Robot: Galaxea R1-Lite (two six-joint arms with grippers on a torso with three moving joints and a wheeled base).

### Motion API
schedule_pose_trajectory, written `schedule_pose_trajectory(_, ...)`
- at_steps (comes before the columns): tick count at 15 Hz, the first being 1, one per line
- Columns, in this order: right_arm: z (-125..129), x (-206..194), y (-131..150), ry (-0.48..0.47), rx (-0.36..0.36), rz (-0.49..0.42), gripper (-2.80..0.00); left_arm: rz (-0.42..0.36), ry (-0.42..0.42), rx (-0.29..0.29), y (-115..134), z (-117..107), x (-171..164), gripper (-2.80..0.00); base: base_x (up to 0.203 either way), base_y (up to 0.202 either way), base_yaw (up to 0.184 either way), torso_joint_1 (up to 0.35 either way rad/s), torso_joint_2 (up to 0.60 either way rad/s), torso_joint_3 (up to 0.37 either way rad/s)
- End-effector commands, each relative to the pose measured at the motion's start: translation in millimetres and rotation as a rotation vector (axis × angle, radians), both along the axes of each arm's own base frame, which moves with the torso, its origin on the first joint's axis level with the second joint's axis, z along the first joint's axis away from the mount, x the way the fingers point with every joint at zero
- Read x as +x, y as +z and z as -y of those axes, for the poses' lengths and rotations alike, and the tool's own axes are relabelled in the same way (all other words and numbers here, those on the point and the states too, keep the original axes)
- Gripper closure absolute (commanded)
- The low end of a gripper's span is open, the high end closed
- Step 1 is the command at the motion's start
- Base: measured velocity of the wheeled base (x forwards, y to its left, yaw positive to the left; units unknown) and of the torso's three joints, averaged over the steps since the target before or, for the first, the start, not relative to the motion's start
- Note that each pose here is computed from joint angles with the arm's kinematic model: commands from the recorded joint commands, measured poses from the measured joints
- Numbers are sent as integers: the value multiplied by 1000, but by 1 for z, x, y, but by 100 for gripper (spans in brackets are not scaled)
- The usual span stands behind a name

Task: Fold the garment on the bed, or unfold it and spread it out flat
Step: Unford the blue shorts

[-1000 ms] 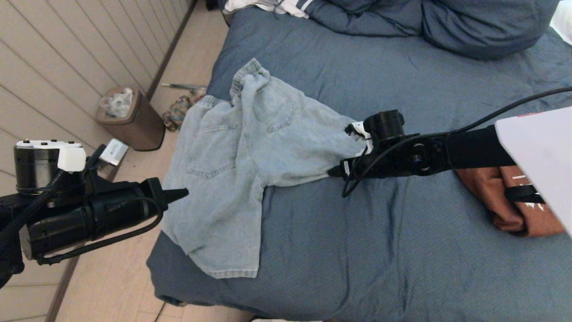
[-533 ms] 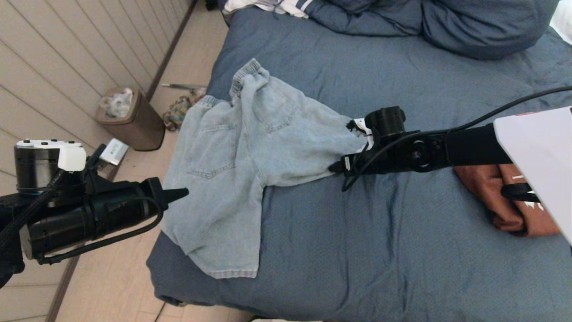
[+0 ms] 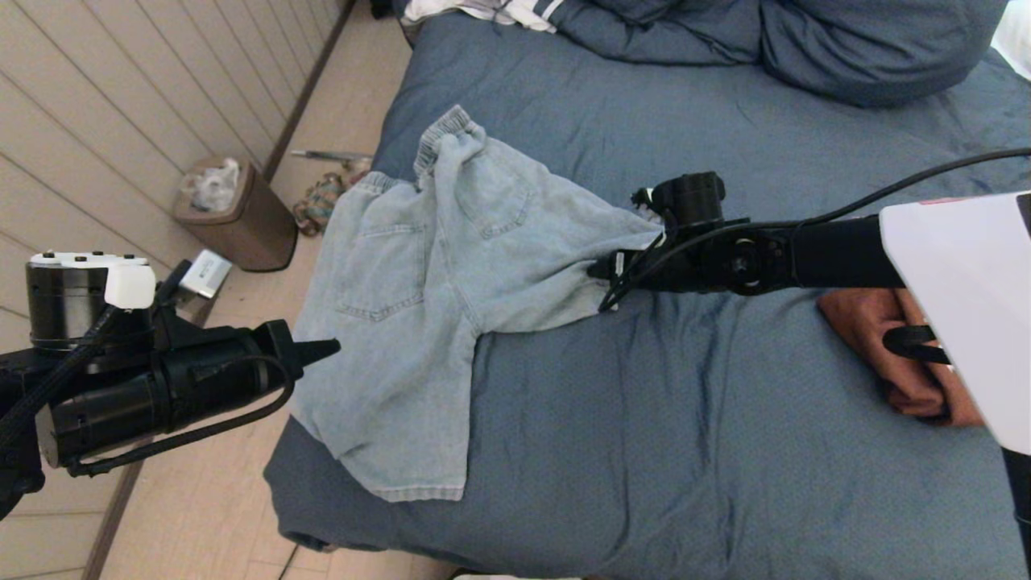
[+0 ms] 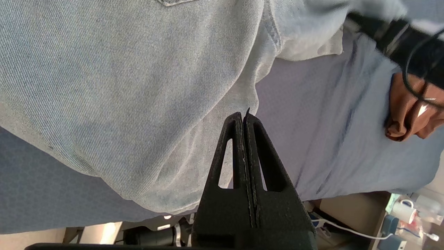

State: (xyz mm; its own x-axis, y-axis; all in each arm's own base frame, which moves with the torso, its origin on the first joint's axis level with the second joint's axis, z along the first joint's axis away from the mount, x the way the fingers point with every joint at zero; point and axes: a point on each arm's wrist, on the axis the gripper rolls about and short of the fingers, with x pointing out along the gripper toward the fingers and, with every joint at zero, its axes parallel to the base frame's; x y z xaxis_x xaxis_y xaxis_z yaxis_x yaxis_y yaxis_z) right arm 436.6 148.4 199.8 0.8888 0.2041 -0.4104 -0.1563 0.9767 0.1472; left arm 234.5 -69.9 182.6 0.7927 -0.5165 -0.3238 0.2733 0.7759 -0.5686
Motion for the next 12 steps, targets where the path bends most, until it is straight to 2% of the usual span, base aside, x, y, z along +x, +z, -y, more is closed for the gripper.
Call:
schedule_pose_trajectory(1, -8, 13, -3, -54, 35, 77, -280, -1, 0, -5, 0, 0, 0, 0, 0, 0, 0, 0, 0, 0)
schedule_pose_trajectory(3, -11, 18, 1, -93, 61, 159, -280, -2, 0, -5, 0, 0, 0, 0, 0, 0, 0, 0, 0, 0)
schedule_pose_trajectory(4, -11, 18, 1, -109, 61, 173, -280, -2, -1, -5, 0, 0, 0, 0, 0, 0, 0, 0, 0, 0)
schedule_pose_trajectory(8, -11, 12, -4, -101, 40, 146, -280, -4, -1, -4, -1, 0, 0, 0, 0, 0, 0, 0, 0, 0)
schedule_pose_trajectory(12, -5, -8, 15, -72, 43, 145, -280, -1, -1, -5, 0, 0, -1, 0, 0, 0, 0, 0, 0, 0)
